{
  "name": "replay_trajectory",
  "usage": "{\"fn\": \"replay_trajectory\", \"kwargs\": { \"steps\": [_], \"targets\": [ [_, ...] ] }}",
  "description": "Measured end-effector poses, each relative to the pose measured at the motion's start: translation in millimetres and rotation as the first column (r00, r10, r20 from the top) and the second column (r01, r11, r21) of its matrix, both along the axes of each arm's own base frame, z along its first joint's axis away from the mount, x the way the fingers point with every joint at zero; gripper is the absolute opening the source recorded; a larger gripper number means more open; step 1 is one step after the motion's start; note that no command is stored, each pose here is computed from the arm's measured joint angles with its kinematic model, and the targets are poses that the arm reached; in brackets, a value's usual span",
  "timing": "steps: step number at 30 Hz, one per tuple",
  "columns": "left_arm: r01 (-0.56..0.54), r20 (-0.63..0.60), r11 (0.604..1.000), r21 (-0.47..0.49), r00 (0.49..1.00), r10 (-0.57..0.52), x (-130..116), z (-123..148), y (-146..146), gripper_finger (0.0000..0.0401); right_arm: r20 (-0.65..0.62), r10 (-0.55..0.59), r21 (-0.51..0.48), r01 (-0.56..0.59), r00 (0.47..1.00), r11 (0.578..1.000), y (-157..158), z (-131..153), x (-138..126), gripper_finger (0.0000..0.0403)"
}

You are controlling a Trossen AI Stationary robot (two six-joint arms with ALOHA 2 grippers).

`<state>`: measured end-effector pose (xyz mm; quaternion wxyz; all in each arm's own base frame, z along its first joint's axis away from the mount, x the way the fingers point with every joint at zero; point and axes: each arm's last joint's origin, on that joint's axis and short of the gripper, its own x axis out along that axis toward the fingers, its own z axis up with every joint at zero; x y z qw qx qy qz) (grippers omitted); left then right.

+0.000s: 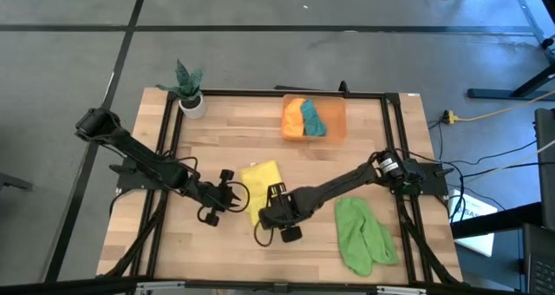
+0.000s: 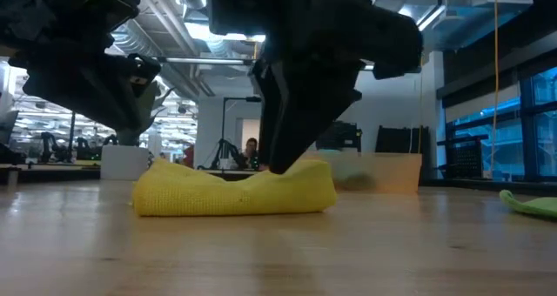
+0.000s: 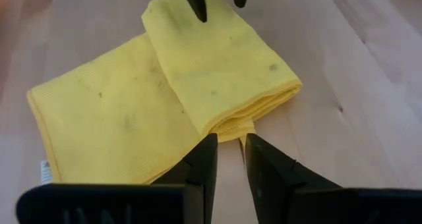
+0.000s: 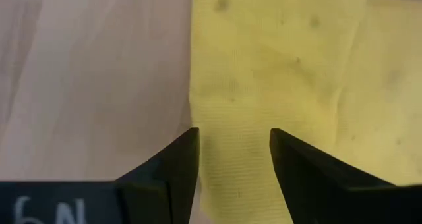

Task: Roll microfiber towels into tight, uniform cylinder then place into a basket
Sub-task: Roll the yellow microfiber towel

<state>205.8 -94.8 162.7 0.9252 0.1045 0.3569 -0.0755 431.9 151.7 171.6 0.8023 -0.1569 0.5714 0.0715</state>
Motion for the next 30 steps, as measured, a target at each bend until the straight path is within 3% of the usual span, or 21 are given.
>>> {"fn": "replay_trajectory", "kwargs": {
  "steps": [8,12,20,24,30],
  "targets": [
    [-0.003,0.013,1.000,-0.011,1.000,0.004,1,1,0,0.0069,0.003,0.073,-0.047,-0.073,0.997,0.996,14,-13,-7,0.0186],
    [-0.004,0.014,1.000,-0.012,1.000,0.004,1,1,0,0.0069,-0.032,0.060,-0.071,-0.062,0.998,0.996,9,-31,-14,0.0186],
    [-0.005,0.025,1.000,-0.018,1.000,0.005,2,2,-1,0.0069,0.010,0.002,-0.106,-0.001,1.000,0.994,6,-39,-17,0.0180],
    [-0.004,0.027,1.000,-0.019,1.000,0.005,2,2,-1,0.0069,0.014,-0.006,-0.114,0.008,1.000,0.993,5,-44,-19,0.0143],
    [-0.004,0.030,1.000,-0.020,1.000,0.005,2,2,-1,0.0069,0.042,-0.035,-0.108,0.039,0.999,0.993,5,-48,-18,0.0034]
  ]
}}
